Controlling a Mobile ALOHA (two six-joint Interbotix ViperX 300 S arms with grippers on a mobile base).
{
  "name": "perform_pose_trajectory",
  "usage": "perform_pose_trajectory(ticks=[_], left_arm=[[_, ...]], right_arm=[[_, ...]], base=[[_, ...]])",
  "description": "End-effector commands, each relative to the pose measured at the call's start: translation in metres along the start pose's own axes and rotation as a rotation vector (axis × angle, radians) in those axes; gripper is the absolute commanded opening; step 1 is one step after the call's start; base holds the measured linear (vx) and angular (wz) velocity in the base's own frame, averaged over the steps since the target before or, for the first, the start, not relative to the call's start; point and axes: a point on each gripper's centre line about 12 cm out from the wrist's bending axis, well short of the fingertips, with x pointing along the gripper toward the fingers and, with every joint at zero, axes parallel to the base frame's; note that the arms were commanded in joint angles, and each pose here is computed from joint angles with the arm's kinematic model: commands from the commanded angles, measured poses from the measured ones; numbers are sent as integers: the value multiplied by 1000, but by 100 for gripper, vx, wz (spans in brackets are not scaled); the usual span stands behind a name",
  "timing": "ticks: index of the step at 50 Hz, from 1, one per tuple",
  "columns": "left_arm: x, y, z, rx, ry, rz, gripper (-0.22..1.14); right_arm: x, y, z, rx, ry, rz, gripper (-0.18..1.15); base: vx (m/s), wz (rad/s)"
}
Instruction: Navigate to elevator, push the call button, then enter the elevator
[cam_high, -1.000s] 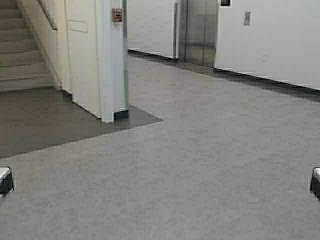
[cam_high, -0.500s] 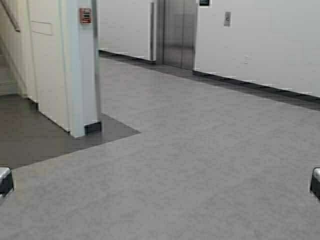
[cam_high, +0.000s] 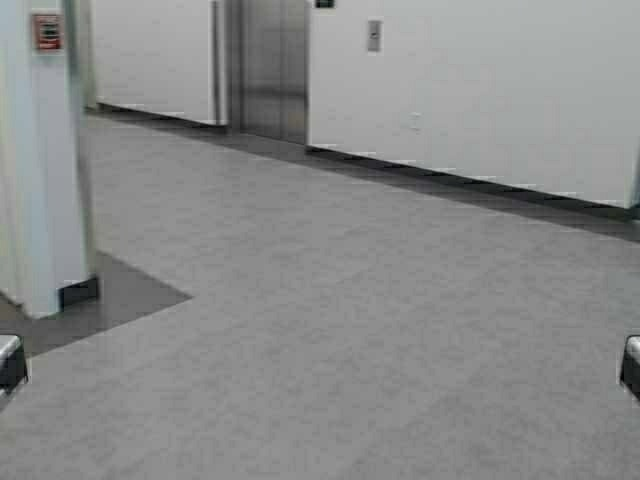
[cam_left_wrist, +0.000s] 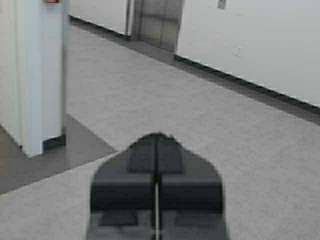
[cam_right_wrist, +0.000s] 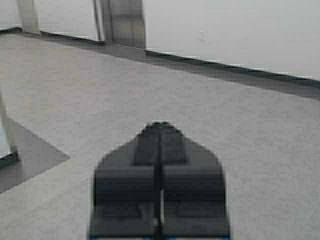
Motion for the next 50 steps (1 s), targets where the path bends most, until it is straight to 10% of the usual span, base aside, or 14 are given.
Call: perform_pose_trajectory(ticks=[1,50], left_arm=[[1,0,1,-4,-6,1,3],[-7,-4,4,1,-37,-22,3]], right_arm=[[7,2,9,12,-16,10,4],[9,7,9,-4,-27,54,4]], base=[[70,-15],[71,-11]])
